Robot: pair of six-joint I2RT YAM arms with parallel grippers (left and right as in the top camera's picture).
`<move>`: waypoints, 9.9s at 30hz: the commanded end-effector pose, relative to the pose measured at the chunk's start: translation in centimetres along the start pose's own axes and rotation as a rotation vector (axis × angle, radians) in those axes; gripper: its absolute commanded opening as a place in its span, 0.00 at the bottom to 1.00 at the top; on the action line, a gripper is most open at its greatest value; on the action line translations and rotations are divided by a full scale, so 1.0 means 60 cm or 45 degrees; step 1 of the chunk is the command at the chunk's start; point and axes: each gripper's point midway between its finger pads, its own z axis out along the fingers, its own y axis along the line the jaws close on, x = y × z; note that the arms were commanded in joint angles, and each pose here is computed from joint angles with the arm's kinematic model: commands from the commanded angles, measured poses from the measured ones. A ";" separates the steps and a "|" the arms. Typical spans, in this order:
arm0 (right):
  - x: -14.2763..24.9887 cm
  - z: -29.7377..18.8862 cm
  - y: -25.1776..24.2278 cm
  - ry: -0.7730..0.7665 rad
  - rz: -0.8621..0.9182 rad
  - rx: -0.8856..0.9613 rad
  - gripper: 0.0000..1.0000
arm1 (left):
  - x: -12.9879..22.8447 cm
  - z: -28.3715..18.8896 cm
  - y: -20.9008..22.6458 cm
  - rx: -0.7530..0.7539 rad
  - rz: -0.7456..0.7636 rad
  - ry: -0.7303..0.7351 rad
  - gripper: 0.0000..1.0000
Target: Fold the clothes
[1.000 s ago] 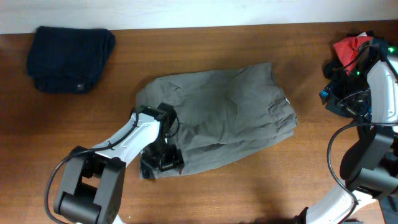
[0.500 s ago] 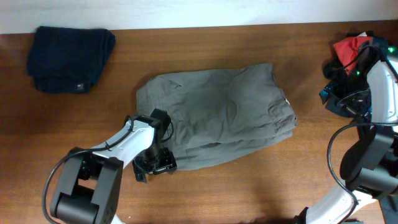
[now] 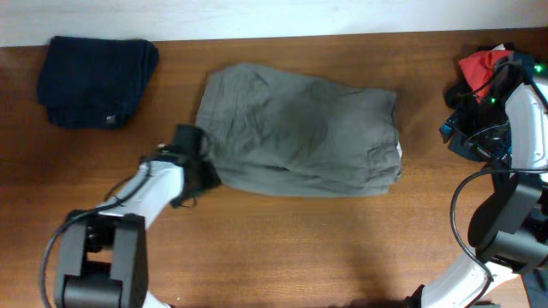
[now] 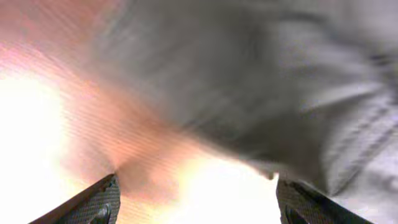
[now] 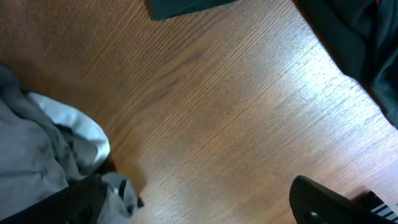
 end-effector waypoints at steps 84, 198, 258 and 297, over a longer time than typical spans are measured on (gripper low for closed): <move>0.466 0.092 0.307 0.217 -0.730 -0.378 0.99 | -0.274 -0.326 -0.109 0.462 -0.145 -0.596 0.01; 0.386 0.096 0.262 0.238 -0.553 -0.328 0.98 | -0.073 -0.184 -0.034 0.097 -0.203 0.233 0.01; 0.199 -0.265 0.282 -0.365 -0.592 -0.613 0.04 | -0.173 -0.541 -0.103 0.547 0.095 -0.504 0.01; 0.315 -0.387 0.219 -0.502 -0.760 -0.788 0.04 | -0.066 -0.776 -0.109 0.656 0.225 -0.982 0.01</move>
